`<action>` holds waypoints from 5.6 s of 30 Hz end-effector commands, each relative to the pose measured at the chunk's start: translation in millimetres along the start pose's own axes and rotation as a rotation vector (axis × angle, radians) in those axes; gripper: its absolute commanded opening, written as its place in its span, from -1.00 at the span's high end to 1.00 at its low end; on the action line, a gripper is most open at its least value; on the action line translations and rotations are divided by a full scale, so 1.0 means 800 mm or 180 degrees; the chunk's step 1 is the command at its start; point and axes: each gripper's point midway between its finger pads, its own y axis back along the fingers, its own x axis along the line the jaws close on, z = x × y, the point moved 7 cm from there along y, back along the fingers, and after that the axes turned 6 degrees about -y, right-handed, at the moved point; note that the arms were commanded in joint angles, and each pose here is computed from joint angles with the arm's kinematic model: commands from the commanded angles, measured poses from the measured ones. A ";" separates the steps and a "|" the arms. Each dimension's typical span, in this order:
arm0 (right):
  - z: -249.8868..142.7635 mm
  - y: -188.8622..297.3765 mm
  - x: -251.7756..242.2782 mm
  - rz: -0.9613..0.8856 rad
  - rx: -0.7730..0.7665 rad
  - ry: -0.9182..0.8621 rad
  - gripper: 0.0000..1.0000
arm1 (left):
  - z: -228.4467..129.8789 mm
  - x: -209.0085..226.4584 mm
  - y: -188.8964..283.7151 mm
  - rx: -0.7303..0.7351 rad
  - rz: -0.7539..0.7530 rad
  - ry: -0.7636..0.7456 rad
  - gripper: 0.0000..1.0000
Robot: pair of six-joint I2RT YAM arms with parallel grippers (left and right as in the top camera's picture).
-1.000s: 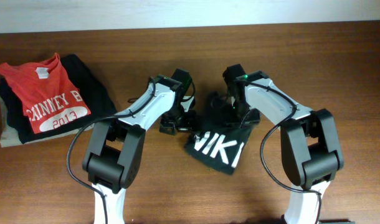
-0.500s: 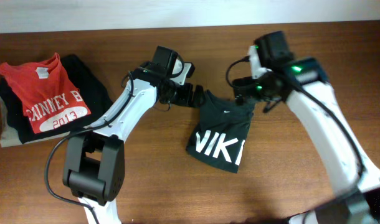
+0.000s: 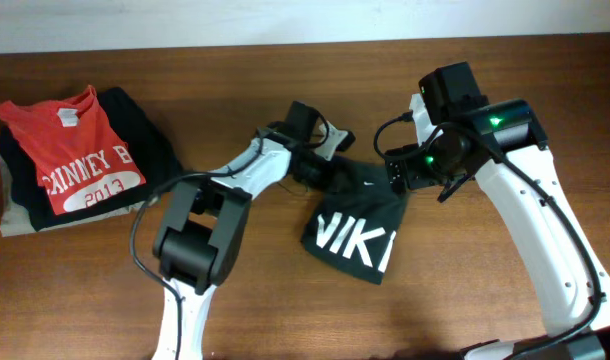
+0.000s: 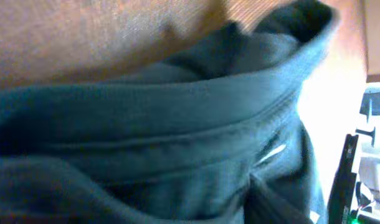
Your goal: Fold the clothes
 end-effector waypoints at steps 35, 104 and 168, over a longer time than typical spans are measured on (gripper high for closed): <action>-0.002 0.004 -0.002 -0.0016 -0.0007 -0.0014 -0.97 | -0.135 0.065 0.645 -0.2546 0.3581 0.1491 0.99; -0.167 0.017 -0.076 0.0220 -0.3924 -0.0262 -0.97 | -0.288 -0.216 0.452 -0.2209 0.3539 0.0427 -0.98; -0.191 -0.095 -0.083 -0.0109 -0.3933 0.0158 -0.97 | -0.308 -0.065 0.295 -0.3298 0.3438 -0.1223 -0.98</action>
